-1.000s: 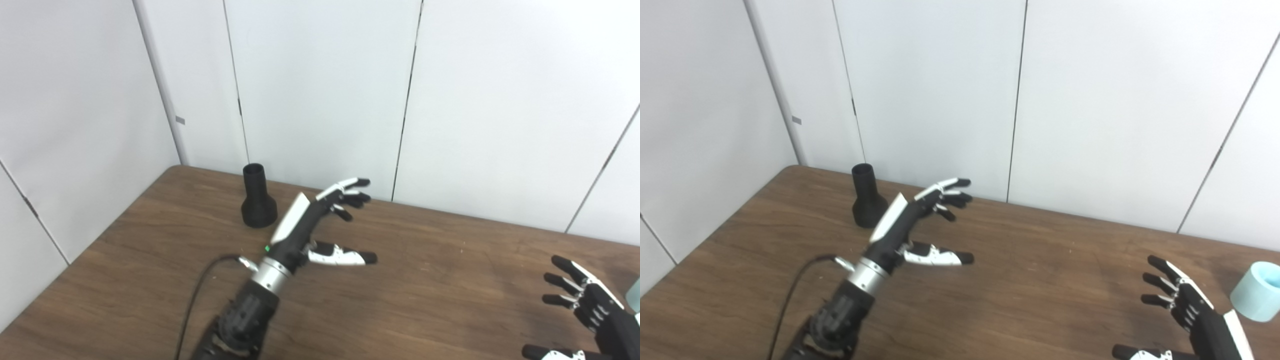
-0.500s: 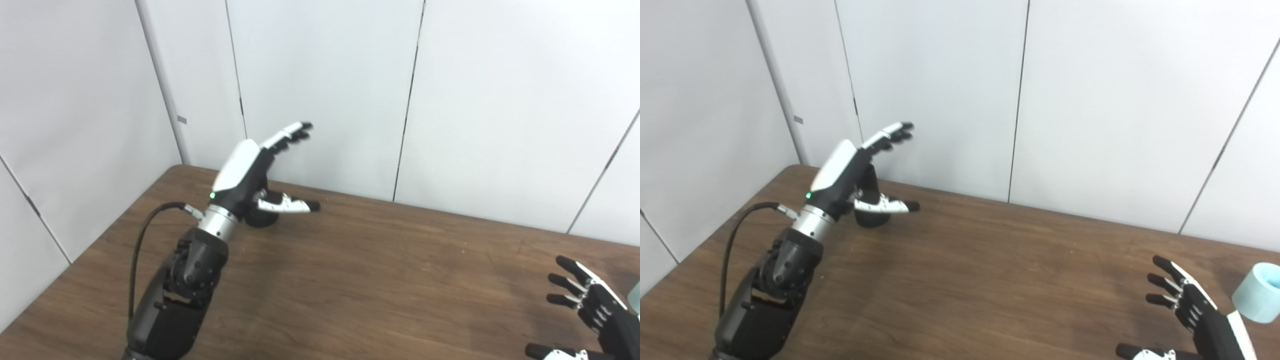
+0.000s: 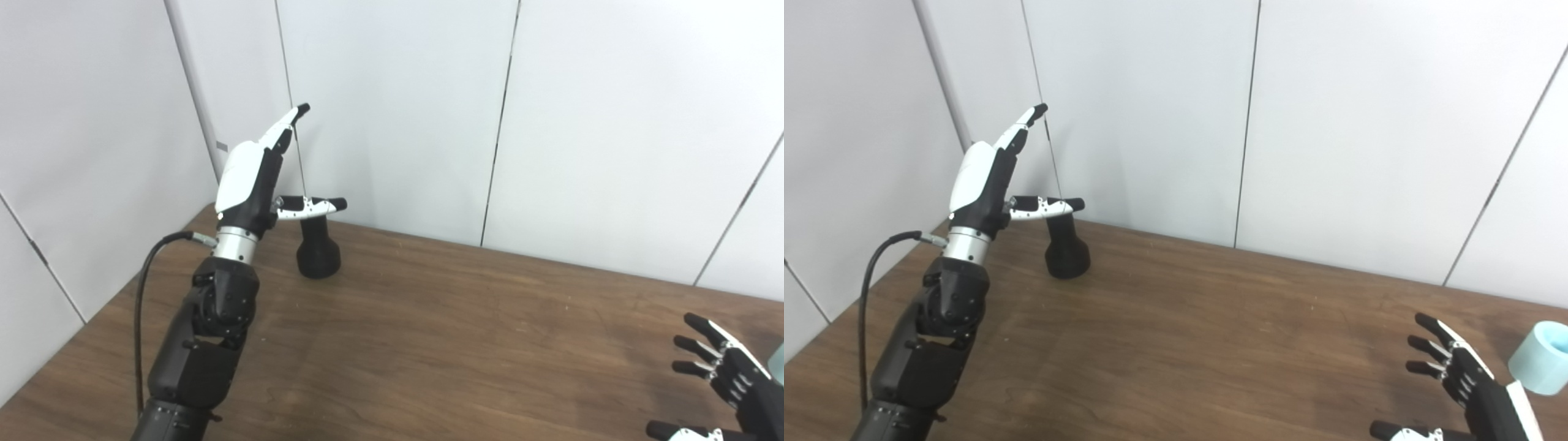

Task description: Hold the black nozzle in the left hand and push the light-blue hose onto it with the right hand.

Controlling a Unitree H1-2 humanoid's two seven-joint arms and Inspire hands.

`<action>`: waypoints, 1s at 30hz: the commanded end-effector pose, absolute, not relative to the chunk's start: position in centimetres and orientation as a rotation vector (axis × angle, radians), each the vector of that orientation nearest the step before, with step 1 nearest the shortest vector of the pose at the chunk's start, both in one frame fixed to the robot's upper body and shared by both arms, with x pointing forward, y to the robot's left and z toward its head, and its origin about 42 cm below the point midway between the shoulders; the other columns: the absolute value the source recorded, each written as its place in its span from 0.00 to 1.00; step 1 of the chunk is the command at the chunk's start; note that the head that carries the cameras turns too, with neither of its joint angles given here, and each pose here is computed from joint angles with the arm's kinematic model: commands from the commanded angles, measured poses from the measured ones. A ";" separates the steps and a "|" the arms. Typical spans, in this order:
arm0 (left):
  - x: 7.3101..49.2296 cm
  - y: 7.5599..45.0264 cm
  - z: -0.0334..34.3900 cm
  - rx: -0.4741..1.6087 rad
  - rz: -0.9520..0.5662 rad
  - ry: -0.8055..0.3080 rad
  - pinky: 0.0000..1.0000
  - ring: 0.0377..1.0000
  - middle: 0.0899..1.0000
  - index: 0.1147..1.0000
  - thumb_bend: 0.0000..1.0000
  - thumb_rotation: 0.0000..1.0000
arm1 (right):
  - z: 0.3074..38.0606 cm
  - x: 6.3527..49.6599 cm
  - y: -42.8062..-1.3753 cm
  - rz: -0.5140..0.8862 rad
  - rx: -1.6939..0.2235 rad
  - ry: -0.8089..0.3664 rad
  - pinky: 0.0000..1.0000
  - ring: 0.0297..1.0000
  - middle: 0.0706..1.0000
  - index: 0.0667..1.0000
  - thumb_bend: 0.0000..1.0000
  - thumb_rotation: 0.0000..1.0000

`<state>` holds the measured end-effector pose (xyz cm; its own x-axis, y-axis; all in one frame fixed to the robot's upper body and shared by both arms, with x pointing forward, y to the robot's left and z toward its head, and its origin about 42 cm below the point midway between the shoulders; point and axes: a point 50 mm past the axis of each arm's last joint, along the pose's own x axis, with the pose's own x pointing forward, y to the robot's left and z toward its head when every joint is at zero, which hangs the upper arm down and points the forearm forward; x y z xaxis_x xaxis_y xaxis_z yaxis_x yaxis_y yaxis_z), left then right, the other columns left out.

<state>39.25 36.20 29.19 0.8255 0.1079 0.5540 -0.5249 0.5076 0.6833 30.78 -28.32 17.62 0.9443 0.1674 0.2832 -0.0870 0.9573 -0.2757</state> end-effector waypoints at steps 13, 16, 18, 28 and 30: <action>40.8 38.7 29.5 0.889 0.405 -0.153 1.00 1.00 0.97 1.00 1.00 0.34 | 19.7 31.2 -28.6 0.141 -0.263 -0.399 0.70 0.82 0.90 0.84 0.80 0.06; 40.9 39.0 28.8 0.886 0.408 -0.104 1.00 1.00 0.98 1.00 1.00 0.35 | 19.8 31.0 -28.7 0.140 -0.265 -0.400 0.70 0.82 0.90 0.84 0.80 0.07; 41.1 39.2 28.4 0.882 0.410 -0.081 1.00 1.00 0.99 1.00 1.00 0.34 | 19.8 31.0 -28.7 0.140 -0.266 -0.401 0.70 0.82 0.90 0.84 0.80 0.07; 41.6 39.7 25.0 0.919 0.405 -0.022 1.00 1.00 0.99 1.00 1.00 0.38 | 19.8 31.1 -28.8 0.144 -0.263 -0.395 0.70 0.82 0.90 0.84 0.79 0.08; 41.5 39.5 24.5 0.918 0.394 -0.001 1.00 1.00 0.99 1.00 1.00 0.38 | 19.8 31.1 -28.8 0.145 -0.270 -0.397 0.71 0.82 0.90 0.84 0.79 0.08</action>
